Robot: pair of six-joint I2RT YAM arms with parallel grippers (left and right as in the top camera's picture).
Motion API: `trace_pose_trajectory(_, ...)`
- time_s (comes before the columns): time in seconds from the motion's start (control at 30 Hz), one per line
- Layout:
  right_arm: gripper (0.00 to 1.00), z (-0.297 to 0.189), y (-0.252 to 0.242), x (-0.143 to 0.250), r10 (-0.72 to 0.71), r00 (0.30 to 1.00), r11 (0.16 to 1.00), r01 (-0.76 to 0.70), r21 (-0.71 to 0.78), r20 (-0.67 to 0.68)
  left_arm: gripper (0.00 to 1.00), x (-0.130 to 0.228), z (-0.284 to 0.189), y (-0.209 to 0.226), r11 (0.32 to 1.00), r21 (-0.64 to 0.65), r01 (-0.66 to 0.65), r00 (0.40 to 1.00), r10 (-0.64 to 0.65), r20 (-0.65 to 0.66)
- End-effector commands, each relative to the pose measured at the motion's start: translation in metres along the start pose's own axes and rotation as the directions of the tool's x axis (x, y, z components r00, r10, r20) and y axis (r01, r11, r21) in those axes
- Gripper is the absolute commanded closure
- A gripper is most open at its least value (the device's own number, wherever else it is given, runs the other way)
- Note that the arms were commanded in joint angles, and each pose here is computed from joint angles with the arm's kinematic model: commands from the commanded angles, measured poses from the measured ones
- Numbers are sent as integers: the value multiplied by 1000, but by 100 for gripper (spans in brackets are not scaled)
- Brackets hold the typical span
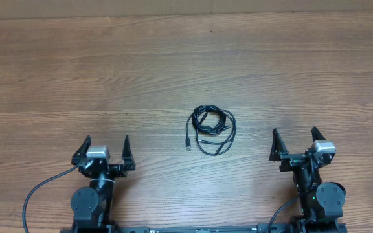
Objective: Untangle cables
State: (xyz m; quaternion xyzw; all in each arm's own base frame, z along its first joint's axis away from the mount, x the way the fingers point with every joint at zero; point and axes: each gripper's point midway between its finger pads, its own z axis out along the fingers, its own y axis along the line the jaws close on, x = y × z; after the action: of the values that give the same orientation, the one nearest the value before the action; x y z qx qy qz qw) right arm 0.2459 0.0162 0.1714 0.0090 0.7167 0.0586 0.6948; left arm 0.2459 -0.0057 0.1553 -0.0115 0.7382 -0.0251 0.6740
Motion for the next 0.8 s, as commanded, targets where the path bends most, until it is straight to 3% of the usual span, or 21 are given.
trace_pose_trajectory(0.0, 0, 0, 0, 2, -1, 1000, 1000, 1, 1, 3, 0, -19, -5, -8, 999, 40, 13, 999, -14, 37)
trace_pose_trajectory(0.27, 0, 0, 0, 2, -1, 1000, 1000, 1, 1, 2, 0, -48, -17, -9, 999, 41, 12, 999, -15, 51)
trace_pose_trajectory(0.77, 0, 0, 0, 2, 0, 1000, 1000, 0, 1, 2, 0, -63, -29, -13, 996, 57, 65, 998, -66, 23)
